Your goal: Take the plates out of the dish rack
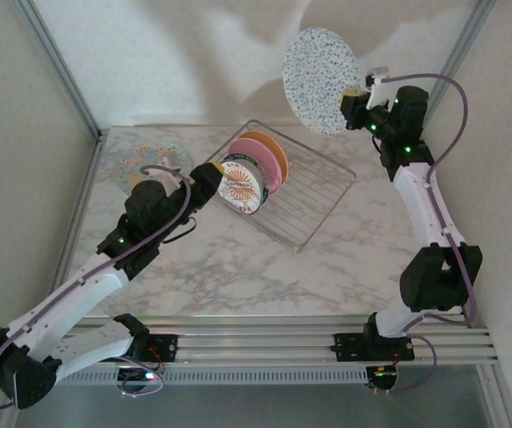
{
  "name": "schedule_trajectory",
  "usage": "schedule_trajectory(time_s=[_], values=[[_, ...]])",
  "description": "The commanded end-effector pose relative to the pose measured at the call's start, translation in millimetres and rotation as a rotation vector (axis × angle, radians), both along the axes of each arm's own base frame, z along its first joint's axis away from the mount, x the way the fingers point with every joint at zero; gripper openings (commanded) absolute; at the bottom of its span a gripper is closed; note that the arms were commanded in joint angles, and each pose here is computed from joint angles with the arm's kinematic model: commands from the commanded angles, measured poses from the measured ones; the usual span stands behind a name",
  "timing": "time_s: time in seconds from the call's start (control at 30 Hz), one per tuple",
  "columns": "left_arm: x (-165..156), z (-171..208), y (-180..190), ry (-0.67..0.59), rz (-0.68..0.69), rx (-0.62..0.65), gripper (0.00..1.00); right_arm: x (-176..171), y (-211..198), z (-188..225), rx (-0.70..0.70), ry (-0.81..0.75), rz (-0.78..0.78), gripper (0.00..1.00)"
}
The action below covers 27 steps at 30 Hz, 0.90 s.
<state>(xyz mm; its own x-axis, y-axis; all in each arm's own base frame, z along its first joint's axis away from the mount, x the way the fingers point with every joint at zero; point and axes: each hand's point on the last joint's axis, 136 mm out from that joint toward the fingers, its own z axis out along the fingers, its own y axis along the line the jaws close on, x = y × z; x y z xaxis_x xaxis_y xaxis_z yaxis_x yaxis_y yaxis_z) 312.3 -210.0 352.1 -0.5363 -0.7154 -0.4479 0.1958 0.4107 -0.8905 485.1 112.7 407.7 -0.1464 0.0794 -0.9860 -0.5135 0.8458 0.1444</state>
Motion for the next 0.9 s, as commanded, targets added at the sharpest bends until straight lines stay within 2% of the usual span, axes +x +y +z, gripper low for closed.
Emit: schedule_trajectory(time_s=[0.0, 0.17, 0.27, 0.53, 0.63, 0.87], values=[[-1, 37, -23, -0.105, -0.094, -0.043, 0.65, -21, -14, 53, 0.164, -0.078, -0.079, 0.0], [14, 40, -54, -0.1, -0.169, -0.07, 0.66, -47, -23, 63, 0.383, 0.031, -0.119, 0.0], [24, 38, -70, -0.076, -0.201, -0.096, 0.66, -61, -22, 59, 0.514, 0.148, -0.122, 0.0], [45, 41, -102, -0.011, -0.274, -0.236, 0.67, -82, 5, 28, 0.806, 0.497, -0.005, 0.0], [52, 38, -113, 0.017, -0.3, -0.227, 0.67, -89, 12, 20, 0.846, 0.549, 0.017, 0.0], [65, -1, -131, 0.162, -0.318, -0.193, 0.66, -99, 28, 5, 0.863, 0.686, 0.067, 0.0]])
